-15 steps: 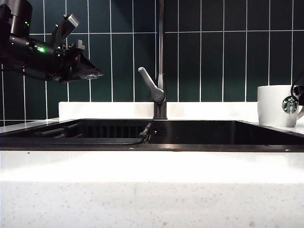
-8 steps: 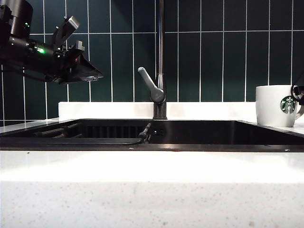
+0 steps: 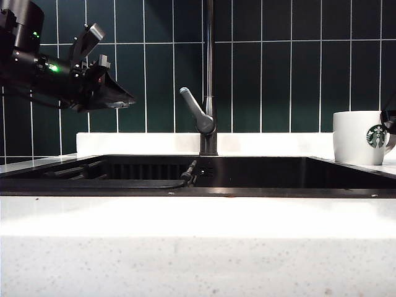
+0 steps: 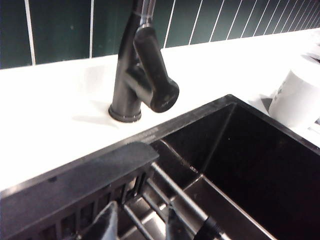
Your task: Pick up the mug next to the sink, go to the faucet to get some water, pour the water into the sink, and finally put the mug back to its place.
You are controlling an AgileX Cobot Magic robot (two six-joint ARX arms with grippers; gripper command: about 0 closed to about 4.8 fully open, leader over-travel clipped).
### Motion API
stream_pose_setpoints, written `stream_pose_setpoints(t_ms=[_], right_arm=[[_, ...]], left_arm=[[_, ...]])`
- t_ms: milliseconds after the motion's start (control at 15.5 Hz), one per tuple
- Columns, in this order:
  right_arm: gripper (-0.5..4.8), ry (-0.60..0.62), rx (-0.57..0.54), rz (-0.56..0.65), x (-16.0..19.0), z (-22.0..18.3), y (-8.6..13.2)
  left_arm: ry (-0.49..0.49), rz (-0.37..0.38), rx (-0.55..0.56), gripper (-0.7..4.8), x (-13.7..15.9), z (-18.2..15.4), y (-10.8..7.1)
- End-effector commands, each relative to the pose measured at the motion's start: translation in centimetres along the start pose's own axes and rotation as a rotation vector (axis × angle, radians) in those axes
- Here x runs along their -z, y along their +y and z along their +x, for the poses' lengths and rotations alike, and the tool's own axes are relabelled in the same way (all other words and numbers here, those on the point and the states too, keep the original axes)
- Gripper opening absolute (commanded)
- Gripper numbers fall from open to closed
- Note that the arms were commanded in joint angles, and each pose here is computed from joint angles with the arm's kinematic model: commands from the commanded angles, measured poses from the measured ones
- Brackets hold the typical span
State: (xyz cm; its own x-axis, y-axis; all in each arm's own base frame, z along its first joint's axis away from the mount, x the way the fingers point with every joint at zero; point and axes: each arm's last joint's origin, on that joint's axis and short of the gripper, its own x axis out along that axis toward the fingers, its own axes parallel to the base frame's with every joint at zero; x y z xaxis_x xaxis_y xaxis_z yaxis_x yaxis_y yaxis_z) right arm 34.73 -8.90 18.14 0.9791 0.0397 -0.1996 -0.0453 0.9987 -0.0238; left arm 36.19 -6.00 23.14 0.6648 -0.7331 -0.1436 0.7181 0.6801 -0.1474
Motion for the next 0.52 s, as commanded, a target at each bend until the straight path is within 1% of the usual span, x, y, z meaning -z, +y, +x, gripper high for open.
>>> stream_pose_setpoints(t_ms=[65,259,388,517], right_arm=[[0.99,-0.04,-0.005,-0.01,-0.31,0.17,0.0],[0.99,-0.042,-0.005,-0.01,-0.38,0.19,-0.03],[1.21,-0.044,-0.005,-0.011,-0.27,0.63,-0.16],[1.21,-0.039,-0.006,-0.009,-0.05,0.96,-0.23]], left_arm=[[-0.006,0.004,0.012,1.21,-0.17,0.03,-0.1],[-0.006,0.004,0.012,1.21,-0.17,0.03,-0.1],[-0.006,0.003,0.013,1.21,-0.17,0.03,-0.1],[-0.004,0.001,0.032,1.2,-0.14,0.03,-0.15]])
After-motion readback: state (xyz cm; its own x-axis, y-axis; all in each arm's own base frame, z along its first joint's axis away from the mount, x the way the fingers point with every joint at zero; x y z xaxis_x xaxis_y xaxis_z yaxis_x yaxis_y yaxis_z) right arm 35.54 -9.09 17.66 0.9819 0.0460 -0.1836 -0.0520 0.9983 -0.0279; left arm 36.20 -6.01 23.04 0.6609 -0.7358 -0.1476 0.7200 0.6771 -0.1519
